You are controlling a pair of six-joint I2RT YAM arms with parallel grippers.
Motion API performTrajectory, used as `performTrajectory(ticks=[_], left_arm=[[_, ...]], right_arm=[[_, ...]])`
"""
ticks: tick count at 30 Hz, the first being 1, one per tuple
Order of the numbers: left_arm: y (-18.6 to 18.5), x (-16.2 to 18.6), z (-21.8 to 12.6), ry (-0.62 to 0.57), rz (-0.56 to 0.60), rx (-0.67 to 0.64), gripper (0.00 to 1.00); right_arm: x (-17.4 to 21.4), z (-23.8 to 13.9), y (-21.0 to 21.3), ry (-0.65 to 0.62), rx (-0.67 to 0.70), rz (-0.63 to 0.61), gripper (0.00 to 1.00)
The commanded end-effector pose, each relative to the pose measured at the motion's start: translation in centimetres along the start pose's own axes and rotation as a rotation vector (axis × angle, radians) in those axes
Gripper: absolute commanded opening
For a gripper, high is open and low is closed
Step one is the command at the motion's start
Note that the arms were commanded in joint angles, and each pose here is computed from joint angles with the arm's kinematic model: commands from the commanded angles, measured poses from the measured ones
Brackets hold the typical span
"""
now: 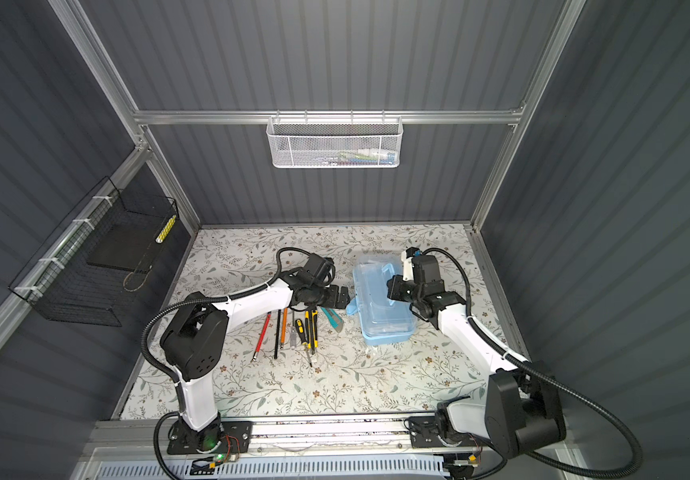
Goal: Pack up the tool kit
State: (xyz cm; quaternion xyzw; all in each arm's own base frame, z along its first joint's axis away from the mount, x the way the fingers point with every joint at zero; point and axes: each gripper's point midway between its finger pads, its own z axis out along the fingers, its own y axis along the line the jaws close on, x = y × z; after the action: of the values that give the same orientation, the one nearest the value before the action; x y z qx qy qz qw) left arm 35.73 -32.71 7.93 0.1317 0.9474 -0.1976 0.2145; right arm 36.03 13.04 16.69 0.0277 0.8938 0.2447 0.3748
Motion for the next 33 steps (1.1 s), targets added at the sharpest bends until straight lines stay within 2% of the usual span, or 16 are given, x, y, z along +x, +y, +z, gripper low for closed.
performTrajectory(ticks=[1,3,11,20,28,33], left_arm=[[0.7,-0.2,-1.2,-0.014,-0.007,-0.007,0.99],[0.5,-0.4,-1.2,-0.024,-0.01,0.015,0.99],[-3.0,-2.1,-1.4,-0.102,-0.033,0.216,0.99],[-4.3,-2.1,-0.5,-0.094,-0.036,0.274,0.99],[-5.0,-1.7,0.7,-0.068,-0.018,0.277,0.99],[-5.7,-1.9,1.1,-0.067,-0.005,0.292,0.99]], right_arm=[[-3.9,-2.6,2.2,-0.117,-0.109,0.035,0.0],[-4.1,-3.1,2.2,-0.112,-0.168,0.084,0.0],[-3.2,-3.3,-1.2,-0.095,-0.209,0.227,0.0],[-1.8,-2.9,-3.6,-0.09,-0.27,0.353,0.0],[-2.5,-3.3,-2.6,-0.11,-0.401,0.418,0.0],[-2.8,-3.4,-2.8,-0.113,-0.42,0.435,0.0]])
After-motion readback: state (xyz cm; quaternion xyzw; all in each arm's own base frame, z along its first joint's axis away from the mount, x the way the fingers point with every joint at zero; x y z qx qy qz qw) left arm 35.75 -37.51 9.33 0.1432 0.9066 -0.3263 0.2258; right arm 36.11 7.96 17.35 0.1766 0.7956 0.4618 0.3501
